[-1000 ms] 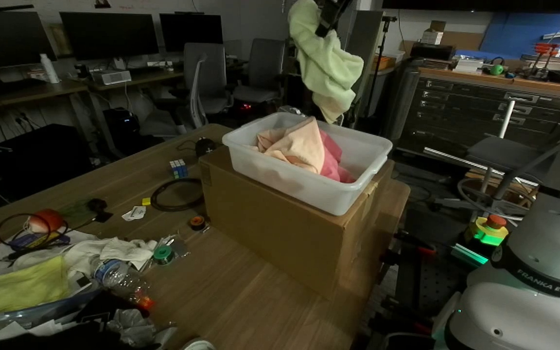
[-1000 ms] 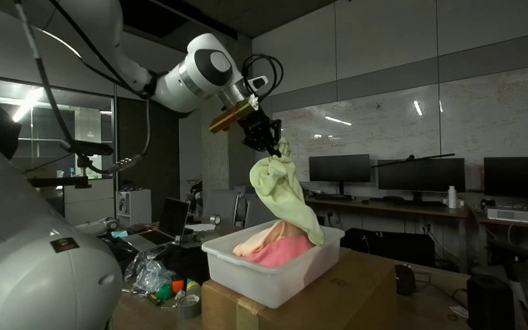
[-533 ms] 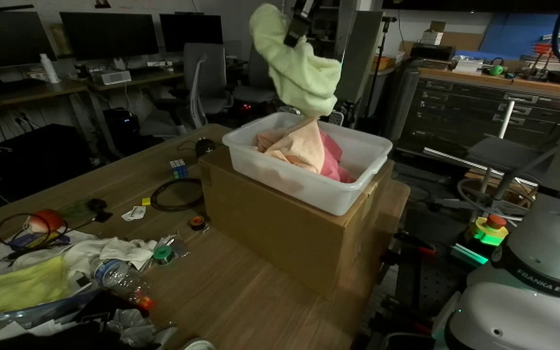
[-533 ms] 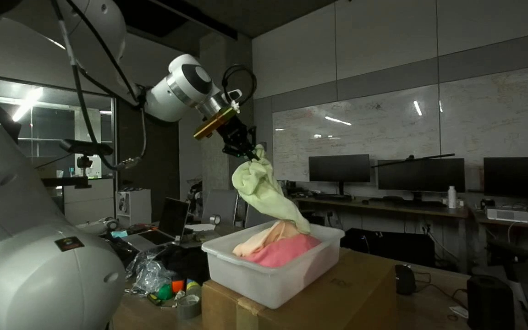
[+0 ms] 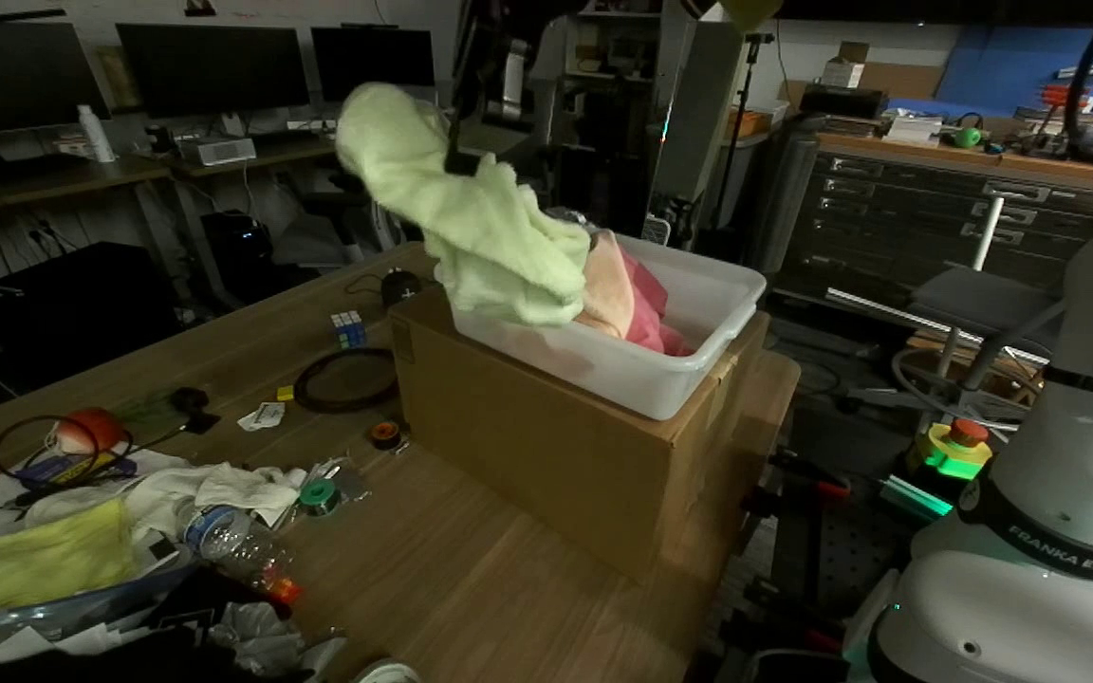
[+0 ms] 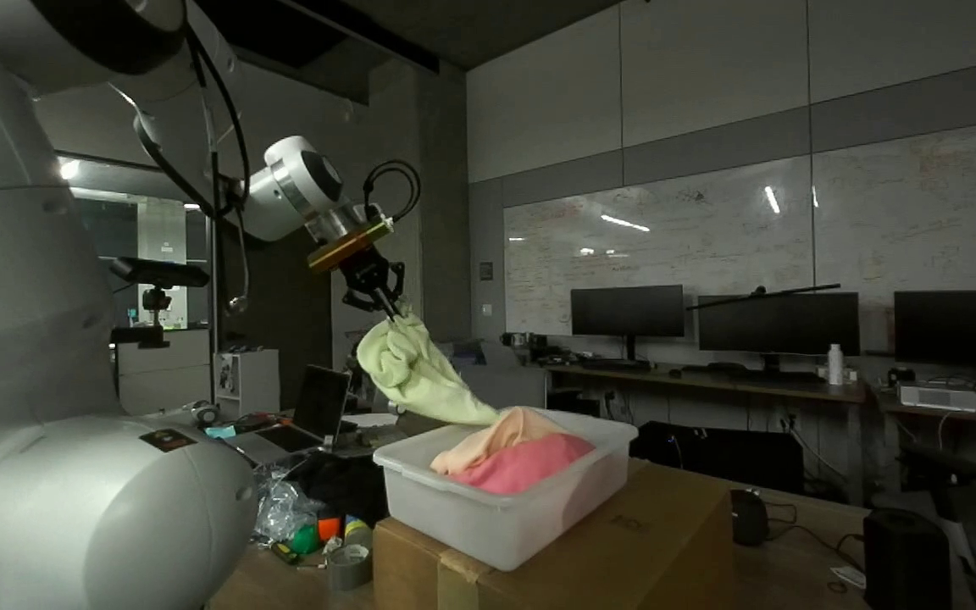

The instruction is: Remove the yellow towel and peach t-shirt from the white storage bin and place them on the table

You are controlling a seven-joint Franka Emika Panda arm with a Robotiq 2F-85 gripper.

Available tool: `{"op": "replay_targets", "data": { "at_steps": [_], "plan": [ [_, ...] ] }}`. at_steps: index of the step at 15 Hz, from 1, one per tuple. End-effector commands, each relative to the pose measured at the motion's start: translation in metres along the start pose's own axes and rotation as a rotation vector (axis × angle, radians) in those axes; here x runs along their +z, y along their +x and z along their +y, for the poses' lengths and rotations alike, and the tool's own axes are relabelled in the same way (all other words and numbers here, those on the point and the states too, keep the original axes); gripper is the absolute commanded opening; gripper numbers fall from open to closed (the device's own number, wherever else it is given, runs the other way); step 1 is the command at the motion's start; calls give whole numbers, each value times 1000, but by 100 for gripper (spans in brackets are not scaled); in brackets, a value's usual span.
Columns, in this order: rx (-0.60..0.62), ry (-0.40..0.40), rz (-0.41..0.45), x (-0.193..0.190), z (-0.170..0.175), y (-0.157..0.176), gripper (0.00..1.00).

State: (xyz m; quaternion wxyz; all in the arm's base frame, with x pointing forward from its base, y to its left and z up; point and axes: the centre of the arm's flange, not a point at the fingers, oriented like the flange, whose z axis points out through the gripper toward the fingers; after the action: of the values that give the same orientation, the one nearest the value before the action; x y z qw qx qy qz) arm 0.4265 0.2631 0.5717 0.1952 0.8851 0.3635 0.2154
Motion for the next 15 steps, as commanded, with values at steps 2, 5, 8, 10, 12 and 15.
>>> {"op": "replay_targets", "data": {
  "at_steps": [2, 5, 8, 10, 12, 15],
  "plan": [
    [-178, 172, 64, -18, -10, 46, 8],
    [-245, 231, 72, -19, -19, 60, 8],
    [-293, 257, 70, -21, -24, 69, 8],
    [-302, 256, 58, -16, -23, 72, 8],
    [-309, 242, 35, -11, -22, 73, 33],
    [-336, 219, 5, -1, -22, 70, 41]
  ]
}}
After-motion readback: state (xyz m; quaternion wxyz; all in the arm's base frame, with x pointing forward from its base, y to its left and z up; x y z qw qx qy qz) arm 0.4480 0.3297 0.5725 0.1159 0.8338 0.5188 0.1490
